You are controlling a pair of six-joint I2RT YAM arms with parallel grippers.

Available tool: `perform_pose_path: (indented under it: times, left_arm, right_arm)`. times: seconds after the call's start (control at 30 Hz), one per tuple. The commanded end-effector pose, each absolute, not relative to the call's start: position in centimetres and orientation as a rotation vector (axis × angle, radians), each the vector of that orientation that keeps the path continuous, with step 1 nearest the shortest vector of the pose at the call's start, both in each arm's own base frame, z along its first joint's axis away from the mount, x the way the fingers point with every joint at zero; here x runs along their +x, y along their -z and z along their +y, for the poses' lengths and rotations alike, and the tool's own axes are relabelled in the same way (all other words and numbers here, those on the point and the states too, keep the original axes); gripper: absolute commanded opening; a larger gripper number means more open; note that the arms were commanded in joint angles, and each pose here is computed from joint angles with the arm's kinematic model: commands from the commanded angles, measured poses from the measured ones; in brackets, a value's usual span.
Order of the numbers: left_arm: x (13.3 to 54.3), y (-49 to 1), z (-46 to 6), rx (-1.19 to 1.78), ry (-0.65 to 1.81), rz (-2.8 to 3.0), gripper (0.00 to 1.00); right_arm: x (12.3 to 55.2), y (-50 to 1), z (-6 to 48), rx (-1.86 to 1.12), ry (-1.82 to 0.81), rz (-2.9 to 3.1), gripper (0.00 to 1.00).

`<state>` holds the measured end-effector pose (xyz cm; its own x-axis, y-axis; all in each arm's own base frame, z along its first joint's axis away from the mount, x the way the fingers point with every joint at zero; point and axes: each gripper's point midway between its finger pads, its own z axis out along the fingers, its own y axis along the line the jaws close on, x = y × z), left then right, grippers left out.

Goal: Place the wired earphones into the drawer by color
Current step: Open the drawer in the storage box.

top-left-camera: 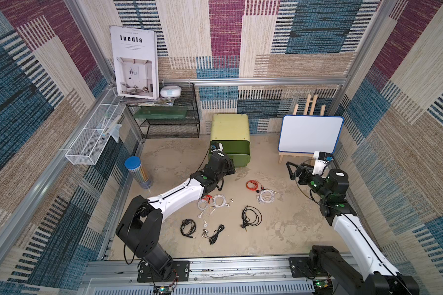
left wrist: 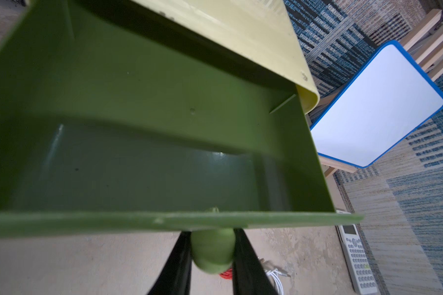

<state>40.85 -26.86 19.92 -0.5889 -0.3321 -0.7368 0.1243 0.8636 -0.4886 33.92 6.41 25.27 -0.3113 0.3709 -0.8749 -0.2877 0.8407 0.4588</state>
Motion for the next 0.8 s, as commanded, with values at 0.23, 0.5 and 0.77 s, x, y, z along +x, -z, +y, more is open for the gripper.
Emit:
perform_pose_path:
  times: [0.23,0.5,0.77]
  left_arm:
    - [39.2,-20.3,-25.9,-0.166,0.624,2.097,0.16]
    - [38.6,-19.4,-25.4,-0.178,0.599,2.116,0.31]
    - [38.1,-19.2,-24.8,-0.188,0.58,2.125,0.72]
  right_arm:
    - [33.9,-25.4,6.4,0.068,-0.653,1.762,0.99]
    - [33.8,-25.4,6.4,0.063,-0.656,1.76,0.99]
    - [33.7,-25.2,7.3,0.006,-0.693,1.765,0.99]
